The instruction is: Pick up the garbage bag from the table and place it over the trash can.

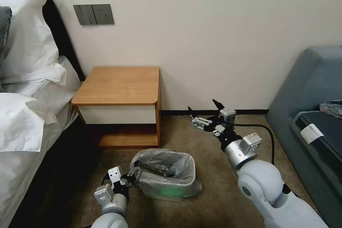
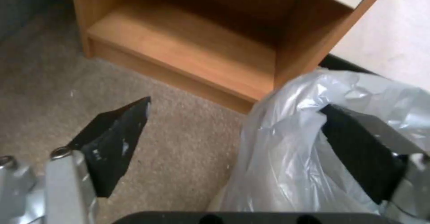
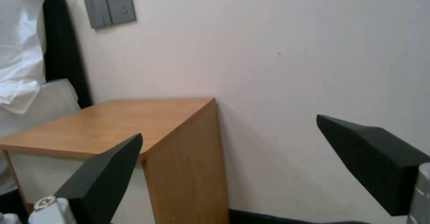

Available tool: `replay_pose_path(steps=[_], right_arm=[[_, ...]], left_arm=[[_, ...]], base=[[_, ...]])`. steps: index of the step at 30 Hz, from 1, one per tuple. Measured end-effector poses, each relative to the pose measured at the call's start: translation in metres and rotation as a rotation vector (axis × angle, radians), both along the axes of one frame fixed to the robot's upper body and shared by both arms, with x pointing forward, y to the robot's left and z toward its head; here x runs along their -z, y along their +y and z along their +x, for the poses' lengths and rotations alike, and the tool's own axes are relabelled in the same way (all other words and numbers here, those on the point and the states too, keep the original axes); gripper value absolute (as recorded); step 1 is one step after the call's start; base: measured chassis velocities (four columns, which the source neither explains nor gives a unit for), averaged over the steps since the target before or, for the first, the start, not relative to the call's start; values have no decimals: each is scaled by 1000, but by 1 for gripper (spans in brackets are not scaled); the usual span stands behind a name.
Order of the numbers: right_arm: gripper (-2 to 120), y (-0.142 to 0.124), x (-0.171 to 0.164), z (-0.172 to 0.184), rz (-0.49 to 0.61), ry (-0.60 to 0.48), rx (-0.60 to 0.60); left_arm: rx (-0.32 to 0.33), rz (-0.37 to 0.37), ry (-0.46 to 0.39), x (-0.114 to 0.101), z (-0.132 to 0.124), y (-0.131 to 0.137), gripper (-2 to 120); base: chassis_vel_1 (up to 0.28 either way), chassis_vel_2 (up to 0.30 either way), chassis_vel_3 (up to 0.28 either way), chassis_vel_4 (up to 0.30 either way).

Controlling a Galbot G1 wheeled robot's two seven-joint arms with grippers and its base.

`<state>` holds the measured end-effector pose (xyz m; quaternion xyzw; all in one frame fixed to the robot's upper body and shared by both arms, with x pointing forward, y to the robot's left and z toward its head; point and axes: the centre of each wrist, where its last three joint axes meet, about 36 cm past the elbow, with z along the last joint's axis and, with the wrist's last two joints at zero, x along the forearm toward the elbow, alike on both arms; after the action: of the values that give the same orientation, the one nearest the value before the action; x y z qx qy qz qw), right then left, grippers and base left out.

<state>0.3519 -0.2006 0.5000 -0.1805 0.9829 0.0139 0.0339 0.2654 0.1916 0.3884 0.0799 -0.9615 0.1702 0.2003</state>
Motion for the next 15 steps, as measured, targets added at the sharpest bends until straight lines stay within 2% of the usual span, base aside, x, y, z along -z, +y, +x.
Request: replay_pose_path(steps=[4, 5, 7, 8, 9, 10, 11, 13, 15], right_arm=[[100, 1, 4, -5, 2, 10, 14], [100, 2, 7, -8, 1, 19, 28], [100, 9, 24, -23, -11, 58, 86], [100, 9, 24, -23, -11, 58, 86], [100, 14, 41, -33, -39, 85, 131], [100, 19, 56, -41, -59, 99, 166], [100, 19, 56, -41, -59, 99, 166], [100, 28, 83, -58, -74, 145, 208], [100, 32, 91, -63, -74, 154, 219]], left_arm=[[18, 7, -45, -6, -1, 1, 97], [33, 22, -96, -5, 0, 3, 97], [68, 110, -191, 5, 1, 7, 97], [68, 110, -191, 5, 1, 7, 97], [90, 162, -215, 9, 2, 9, 96], [102, 179, -224, 10, 3, 10, 96], [102, 179, -224, 10, 3, 10, 96], [110, 165, -224, 10, 2, 12, 96], [115, 156, -236, 11, 2, 12, 96]], base=[[0, 0, 0, 0], [0, 0, 0, 0], [0, 0, 0, 0], [0, 0, 0, 0], [0, 0, 0, 0], [0, 0, 0, 0], [0, 0, 0, 0], [0, 0, 0, 0], [0, 0, 0, 0]])
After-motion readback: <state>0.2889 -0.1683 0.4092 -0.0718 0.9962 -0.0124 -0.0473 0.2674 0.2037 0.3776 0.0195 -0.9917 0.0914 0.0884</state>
